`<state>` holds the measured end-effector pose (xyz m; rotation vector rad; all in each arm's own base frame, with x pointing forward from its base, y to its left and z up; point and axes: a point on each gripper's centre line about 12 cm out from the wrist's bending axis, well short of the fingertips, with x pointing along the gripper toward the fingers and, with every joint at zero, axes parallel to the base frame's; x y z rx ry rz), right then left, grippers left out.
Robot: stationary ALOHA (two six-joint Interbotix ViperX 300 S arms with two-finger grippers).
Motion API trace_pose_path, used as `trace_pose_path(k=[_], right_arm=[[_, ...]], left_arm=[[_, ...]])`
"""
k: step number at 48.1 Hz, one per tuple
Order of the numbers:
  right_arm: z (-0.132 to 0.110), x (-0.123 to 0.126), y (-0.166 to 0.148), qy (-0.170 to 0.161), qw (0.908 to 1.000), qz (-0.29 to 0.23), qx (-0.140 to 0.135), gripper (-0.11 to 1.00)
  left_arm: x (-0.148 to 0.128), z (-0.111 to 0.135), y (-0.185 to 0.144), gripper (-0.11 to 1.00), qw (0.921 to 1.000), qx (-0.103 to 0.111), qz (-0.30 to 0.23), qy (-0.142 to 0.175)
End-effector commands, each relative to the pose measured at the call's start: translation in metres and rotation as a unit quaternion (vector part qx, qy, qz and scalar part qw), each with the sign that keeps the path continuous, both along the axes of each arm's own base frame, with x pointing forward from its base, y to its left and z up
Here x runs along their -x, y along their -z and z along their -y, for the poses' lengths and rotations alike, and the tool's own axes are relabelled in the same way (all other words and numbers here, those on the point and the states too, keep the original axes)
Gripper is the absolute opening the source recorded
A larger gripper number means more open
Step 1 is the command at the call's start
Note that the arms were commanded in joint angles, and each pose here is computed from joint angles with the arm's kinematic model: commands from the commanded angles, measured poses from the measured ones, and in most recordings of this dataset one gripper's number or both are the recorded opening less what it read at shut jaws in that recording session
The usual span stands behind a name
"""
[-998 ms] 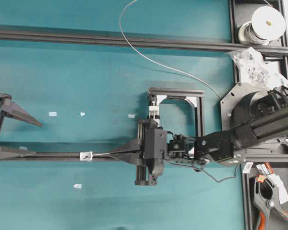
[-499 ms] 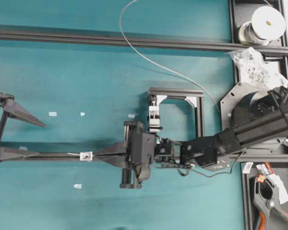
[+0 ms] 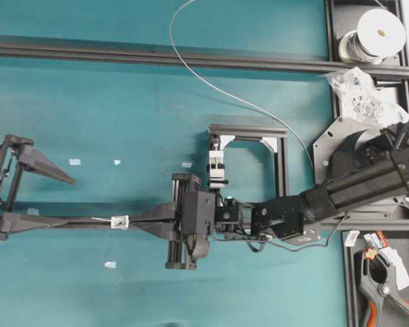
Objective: Insert the wire through the hole in the metal fitting.
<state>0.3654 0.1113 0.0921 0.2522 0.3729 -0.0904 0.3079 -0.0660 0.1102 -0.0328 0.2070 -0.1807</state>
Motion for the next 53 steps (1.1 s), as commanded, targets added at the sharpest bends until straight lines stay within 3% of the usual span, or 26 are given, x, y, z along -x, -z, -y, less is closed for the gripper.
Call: trace_pose_path(k=[1,19,37,53], right_arm=[[-0.001,-0.006,-0.01,0.002,0.9998,0.017,-0.005,0.0],[-0.001,-0.004,-0.008,0.001,0.9999,0.014,-0.005,0.0],[-0.001,-0.004,-0.008,0.0,0.9999,0.014,-0.005,0.0],[-0.001,-0.004,-0.009,0.001,0.9999,0.014,-0.006,0.0]], left_arm=[[-0.007,0.002,-0.004,0.75,1.0,0.005,0.008,0.0],[-0.031,0.01,0.007,0.75,0.9999,0.009,0.004,0.003],[-0.037,0.013,0.013,0.75,0.9995,0.032,-0.005,-0.001],[-0.044,0.019,0.015,0.75,0.9994,0.034,-0.003,0.006]])
